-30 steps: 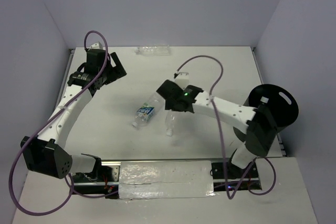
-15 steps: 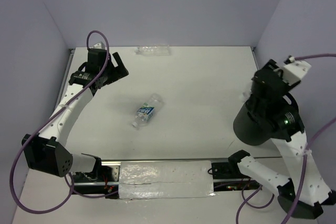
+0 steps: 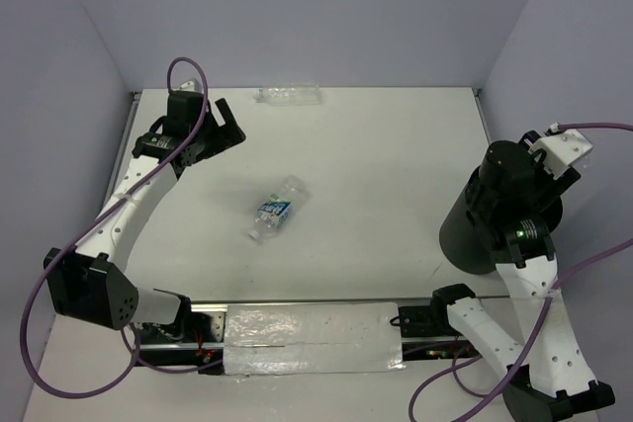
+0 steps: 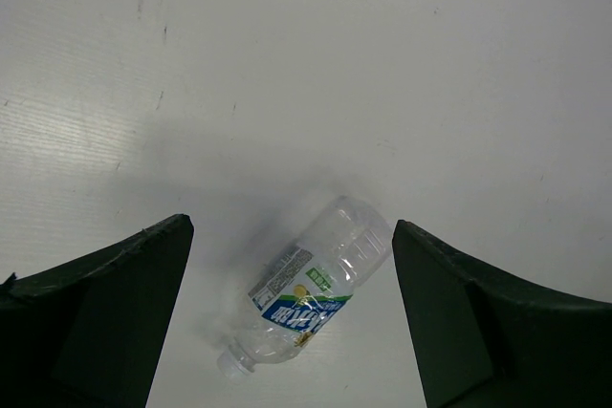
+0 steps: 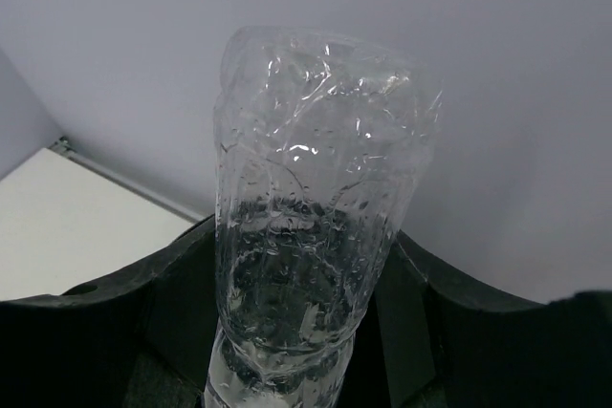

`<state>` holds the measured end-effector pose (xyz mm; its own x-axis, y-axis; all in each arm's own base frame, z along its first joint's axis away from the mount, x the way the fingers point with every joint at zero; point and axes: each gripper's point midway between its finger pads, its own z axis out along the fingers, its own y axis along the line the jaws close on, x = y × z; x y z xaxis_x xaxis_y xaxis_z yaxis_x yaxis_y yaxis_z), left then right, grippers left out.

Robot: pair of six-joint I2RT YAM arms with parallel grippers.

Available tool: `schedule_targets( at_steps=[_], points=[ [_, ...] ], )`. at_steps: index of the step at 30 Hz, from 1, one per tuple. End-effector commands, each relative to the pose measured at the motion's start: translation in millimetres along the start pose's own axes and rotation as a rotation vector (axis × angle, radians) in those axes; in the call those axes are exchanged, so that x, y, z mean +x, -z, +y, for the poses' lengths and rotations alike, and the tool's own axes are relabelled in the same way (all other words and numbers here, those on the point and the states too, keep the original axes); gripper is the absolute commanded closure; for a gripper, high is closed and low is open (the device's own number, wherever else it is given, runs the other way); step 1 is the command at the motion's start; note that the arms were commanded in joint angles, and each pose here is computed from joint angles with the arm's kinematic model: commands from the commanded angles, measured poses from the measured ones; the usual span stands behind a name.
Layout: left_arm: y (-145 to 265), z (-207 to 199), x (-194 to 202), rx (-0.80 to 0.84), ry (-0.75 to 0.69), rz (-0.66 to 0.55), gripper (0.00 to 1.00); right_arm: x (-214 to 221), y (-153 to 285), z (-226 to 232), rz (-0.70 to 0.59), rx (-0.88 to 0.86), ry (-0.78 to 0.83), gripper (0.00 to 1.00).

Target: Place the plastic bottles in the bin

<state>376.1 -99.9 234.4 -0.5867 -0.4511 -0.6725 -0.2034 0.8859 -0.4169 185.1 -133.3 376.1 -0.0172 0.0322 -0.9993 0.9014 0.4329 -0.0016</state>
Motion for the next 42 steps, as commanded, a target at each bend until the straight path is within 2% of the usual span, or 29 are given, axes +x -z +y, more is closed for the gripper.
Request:
schedule_targets(
  at_steps=[1, 2, 5, 7, 13, 16, 19, 20, 23, 24, 28, 30, 33, 37, 39, 42],
  points=[
    [-2.3, -9.0, -6.3, 0.036, 0.01, -0.021, 0.01, 0.0, -2.1, -8.7, -0.014, 0.053, -0.046, 0.44],
    [-1.8, -9.4, -6.4, 0.038, 0.01, -0.021, 0.01, 2.2, -2.1, -4.8, -0.005, 0.031, -0.045, 0.33],
    [-3.2, -9.4, -4.3, 0.041, 0.011, -0.015, 0.01, 10.8, -1.6, 6.5, 0.028, -0.017, -0.035, 0.08],
    [-3.7, -9.6, -3.5, 0.044, 0.011, -0.013, 0.01, 10.8, -0.4, 12.5, 0.04, -0.053, -0.039, 0.0],
    [-3.9, -9.0, -1.7, 0.045, 0.01, -0.01, 0.01, 0.5, 3.4, 18.2, 0.065, -0.112, -0.05, 0.0],
    [-5.0, -8.8, -0.3, 0.045, 0.011, -0.005, 0.01, -5.0, 8.8, 29.3, 0.092, -0.198, -0.062, 0.0],
    [-4.1, -8.6, -1.2, 0.045, 0.009, -0.009, 0.01, -12.0, 23.9, 55.0, 0.147, -0.376, -0.107, 0.0],
    [-3.9, -8.8, -1.9, 0.044, 0.01, -0.011, 0.01, -15.9, 39.1, 73.7, 0.19, -0.505, -0.15, 0.0],
    [-5.1, -6.2, -2.2, 0.029, 0.005, -0.011, 0.01, -14.4, 74.9, 116.3, 0.288, -0.73, -0.213, 0.0],
    [-4.9, -5.5, -3.2, 0.023, 0.001, -0.013, 0.01, -11.3, 102.4, 134.8, 0.325, -0.85, -0.21, 0.0],
    [-7.2, -0.9, 1.6, 0.01, -0.032, 0.005, 0.01, 13.6, 170.1, 185.0, 0.436, -1.012, -0.158, 0.0],
    [-8.6, -0.3, 8.6, 0.013, -0.049, 0.033, 0.01, 39.8, 210.7, 212.4, 0.504, -1.098, -0.075, 0.0],
    [-13.3, -6.3, 25.8, 0.056, -0.141, 0.096, 0.01, 66.6, 241.5, 235.0, 0.565, -1.13, -0.016, 0.0],
    [-21.6, -36.0, 75.8, 0.084, -0.389, 0.237, 0.01, 76.1, 256.8, 245.8, 0.603, -1.169, -0.025, 0.0],
    [-36.8, -29.9, 108.5, 0.014, -0.462, 0.343, 0.01, 74.0, 255.9, 245.1, 0.597, -1.17, -0.025, 0.0],
    [-49.7, -26.9, 139.1, -0.077, -0.543, 0.396, 0.01, 70.3, 246.9, 239.6, 0.576, -1.138, -0.014, 0.0]
  ],
)
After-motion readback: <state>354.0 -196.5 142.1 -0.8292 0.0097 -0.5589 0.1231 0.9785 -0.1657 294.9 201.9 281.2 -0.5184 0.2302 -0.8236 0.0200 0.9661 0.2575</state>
